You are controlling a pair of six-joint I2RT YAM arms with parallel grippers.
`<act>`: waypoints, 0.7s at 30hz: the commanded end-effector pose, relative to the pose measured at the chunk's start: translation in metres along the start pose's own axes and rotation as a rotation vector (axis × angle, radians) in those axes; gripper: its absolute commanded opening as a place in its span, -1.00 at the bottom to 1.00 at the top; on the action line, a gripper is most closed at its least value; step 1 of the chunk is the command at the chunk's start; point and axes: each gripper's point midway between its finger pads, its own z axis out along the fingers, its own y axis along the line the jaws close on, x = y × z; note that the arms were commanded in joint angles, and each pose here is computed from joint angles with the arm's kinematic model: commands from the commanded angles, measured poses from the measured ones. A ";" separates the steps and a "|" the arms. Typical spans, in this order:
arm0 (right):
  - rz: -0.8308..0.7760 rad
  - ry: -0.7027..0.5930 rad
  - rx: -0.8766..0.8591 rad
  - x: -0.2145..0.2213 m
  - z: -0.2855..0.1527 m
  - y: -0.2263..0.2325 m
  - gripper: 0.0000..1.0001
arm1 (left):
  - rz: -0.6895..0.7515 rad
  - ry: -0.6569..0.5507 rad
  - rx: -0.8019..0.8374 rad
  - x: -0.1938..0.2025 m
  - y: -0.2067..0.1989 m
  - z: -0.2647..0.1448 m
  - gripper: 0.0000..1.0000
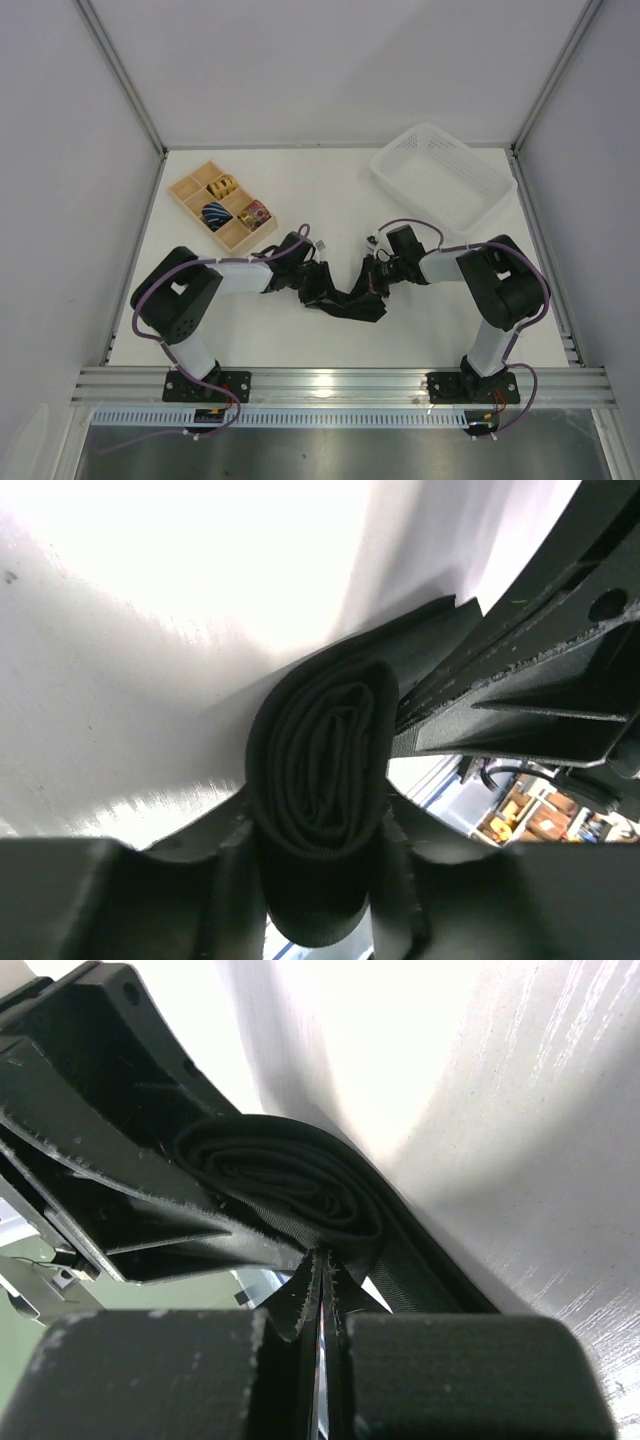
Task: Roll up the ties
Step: Place the rolled tie into the container
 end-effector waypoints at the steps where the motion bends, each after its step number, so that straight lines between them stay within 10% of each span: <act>1: -0.042 -0.015 -0.003 -0.007 0.000 0.003 -1.00 | 0.042 -0.039 -0.204 -0.003 0.043 0.004 -0.38; 5: -0.066 -0.021 0.021 -0.010 -0.008 0.005 -1.00 | 0.104 -0.051 -0.272 -0.013 0.042 -0.008 -0.99; 21: -0.156 -0.029 0.116 -0.020 -0.049 0.028 -1.00 | 0.406 0.023 -0.609 -0.075 0.045 -0.121 -0.99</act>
